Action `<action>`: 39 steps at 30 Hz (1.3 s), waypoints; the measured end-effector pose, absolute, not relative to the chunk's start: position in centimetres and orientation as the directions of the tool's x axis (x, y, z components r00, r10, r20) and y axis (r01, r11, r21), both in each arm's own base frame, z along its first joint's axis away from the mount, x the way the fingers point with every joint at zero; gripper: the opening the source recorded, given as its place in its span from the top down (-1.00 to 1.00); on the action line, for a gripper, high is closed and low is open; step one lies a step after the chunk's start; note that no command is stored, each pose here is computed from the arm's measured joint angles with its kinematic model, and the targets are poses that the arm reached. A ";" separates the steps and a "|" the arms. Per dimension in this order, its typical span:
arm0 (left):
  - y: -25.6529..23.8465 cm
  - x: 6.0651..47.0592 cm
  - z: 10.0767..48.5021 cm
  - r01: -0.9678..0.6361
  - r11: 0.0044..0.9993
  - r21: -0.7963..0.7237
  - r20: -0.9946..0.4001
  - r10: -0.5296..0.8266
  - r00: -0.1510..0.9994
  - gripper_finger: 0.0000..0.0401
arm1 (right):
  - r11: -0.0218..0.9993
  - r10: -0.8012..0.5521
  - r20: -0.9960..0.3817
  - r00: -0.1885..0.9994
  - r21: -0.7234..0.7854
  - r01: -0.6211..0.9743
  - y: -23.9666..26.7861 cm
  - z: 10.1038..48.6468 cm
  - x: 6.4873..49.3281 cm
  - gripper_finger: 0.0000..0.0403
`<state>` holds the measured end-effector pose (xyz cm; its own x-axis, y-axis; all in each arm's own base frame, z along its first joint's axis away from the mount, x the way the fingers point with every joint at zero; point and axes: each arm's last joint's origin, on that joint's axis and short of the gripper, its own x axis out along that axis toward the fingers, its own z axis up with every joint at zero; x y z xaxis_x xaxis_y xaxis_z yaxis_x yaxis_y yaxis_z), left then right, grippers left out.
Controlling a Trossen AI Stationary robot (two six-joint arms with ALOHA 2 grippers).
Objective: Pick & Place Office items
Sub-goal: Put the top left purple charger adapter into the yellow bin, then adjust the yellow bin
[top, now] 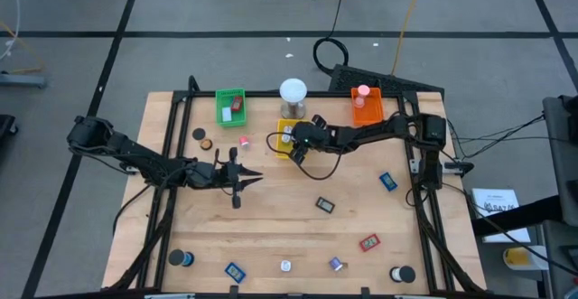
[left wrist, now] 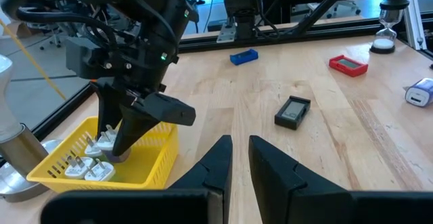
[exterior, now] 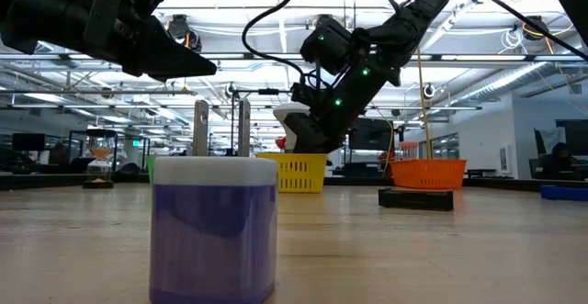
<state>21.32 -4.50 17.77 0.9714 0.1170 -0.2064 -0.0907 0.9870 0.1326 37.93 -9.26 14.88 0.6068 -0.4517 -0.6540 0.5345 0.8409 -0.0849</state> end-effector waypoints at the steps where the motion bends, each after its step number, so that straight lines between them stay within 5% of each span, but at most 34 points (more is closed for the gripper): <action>1: -4.5 21.3 17.8 -0.091 0.987 0.133 -0.206 0.117 0.971 0.74 | 0.841 -0.452 -0.654 0.607 -0.085 0.534 -9.3 14.9 37.9 0.16; 6: -4.5 21.3 17.8 -0.091 0.987 0.133 -0.206 0.117 0.971 0.74 | 0.841 -0.450 -0.663 0.599 -0.089 0.533 -9.2 14.8 37.9 0.12; 15: -4.5 21.3 17.8 -0.091 0.987 0.133 -0.206 0.117 0.971 0.74 | 0.831 -0.465 -0.663 0.587 -0.097 0.548 -9.3 14.9 37.8 -0.25; 23: -4.5 21.3 17.8 -0.092 0.987 0.129 -0.206 0.117 0.971 0.74 | 0.830 -0.504 -0.553 0.663 -0.097 0.549 -8.4 21.6 36.0 -0.29; 29: -4.5 21.3 17.8 -0.092 0.988 0.128 -0.206 0.117 0.972 0.74 | 0.839 -0.474 -0.640 0.604 -0.119 0.532 -5.7 24.7 32.6 0.06; 34: -4.5 21.3 17.8 -0.092 0.988 0.126 -0.207 0.117 0.971 0.74 | 0.805 -0.451 -0.763 0.462 -0.124 0.581 -4.8 21.3 30.2 0.61; 39: -4.5 21.3 17.8 -0.092 0.988 0.128 -0.207 0.117 0.971 0.74 | 0.849 -0.344 -0.768 0.540 -0.007 0.529 -4.7 17.9 29.8 0.96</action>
